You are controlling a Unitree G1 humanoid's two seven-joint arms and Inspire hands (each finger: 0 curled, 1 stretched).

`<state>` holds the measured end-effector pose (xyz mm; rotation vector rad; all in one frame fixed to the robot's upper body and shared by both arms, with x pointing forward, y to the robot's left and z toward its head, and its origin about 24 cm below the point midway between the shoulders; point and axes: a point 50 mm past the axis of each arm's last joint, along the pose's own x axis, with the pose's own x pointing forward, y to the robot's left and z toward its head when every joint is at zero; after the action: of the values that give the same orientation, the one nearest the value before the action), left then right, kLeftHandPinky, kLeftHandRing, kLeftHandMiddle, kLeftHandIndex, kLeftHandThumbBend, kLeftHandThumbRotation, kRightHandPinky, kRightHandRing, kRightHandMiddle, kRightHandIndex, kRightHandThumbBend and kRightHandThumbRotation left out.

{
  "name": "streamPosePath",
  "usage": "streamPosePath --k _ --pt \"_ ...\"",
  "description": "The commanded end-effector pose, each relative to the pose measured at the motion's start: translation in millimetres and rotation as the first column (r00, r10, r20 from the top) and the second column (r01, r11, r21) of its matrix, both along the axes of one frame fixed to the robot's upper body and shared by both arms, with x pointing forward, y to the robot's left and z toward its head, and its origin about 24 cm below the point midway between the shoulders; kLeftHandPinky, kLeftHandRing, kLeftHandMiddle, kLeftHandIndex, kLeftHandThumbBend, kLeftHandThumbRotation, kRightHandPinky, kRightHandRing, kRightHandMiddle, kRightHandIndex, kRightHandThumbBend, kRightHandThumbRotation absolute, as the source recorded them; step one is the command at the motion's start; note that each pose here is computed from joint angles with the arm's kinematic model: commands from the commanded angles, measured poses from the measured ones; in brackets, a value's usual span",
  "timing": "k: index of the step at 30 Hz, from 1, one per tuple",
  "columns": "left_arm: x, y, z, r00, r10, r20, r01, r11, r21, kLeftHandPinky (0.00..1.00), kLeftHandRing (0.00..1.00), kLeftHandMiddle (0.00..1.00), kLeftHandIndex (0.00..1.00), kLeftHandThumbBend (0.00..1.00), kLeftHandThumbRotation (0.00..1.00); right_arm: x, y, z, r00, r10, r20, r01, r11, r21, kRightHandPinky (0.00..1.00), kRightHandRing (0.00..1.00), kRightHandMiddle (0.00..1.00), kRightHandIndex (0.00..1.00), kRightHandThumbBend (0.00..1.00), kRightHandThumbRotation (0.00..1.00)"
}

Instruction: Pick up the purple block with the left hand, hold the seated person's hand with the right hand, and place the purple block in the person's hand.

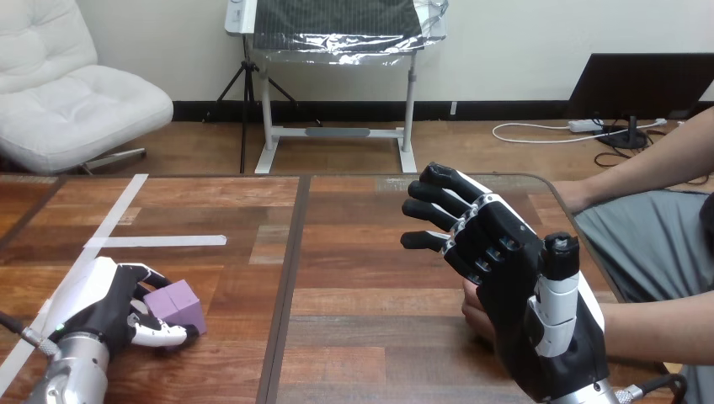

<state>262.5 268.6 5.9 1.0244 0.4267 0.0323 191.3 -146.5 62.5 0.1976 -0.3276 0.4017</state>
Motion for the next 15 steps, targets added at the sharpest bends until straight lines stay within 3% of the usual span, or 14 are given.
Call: streamPosePath --k 1,15 --pt "10.5 -9.8 4.9 0.999 -0.018 0.044 0.018 1.0 -0.008 0.29 0.37 0.47 0.58 0.67 0.0 5.7 1.2 18.9 0.995 -0.002 0.096 0.001 1.0 0.016 0.72 0.83 0.83 0.83 0.87 1.0" --pt "10.4 -12.0 5.8 0.998 -0.014 0.067 0.015 1.0 -0.013 0.25 0.33 0.43 0.54 0.66 0.0 6.1 0.5 18.6 0.995 -0.003 0.1 0.001 1.0 0.019 0.72 0.82 0.83 0.83 0.86 1.0"
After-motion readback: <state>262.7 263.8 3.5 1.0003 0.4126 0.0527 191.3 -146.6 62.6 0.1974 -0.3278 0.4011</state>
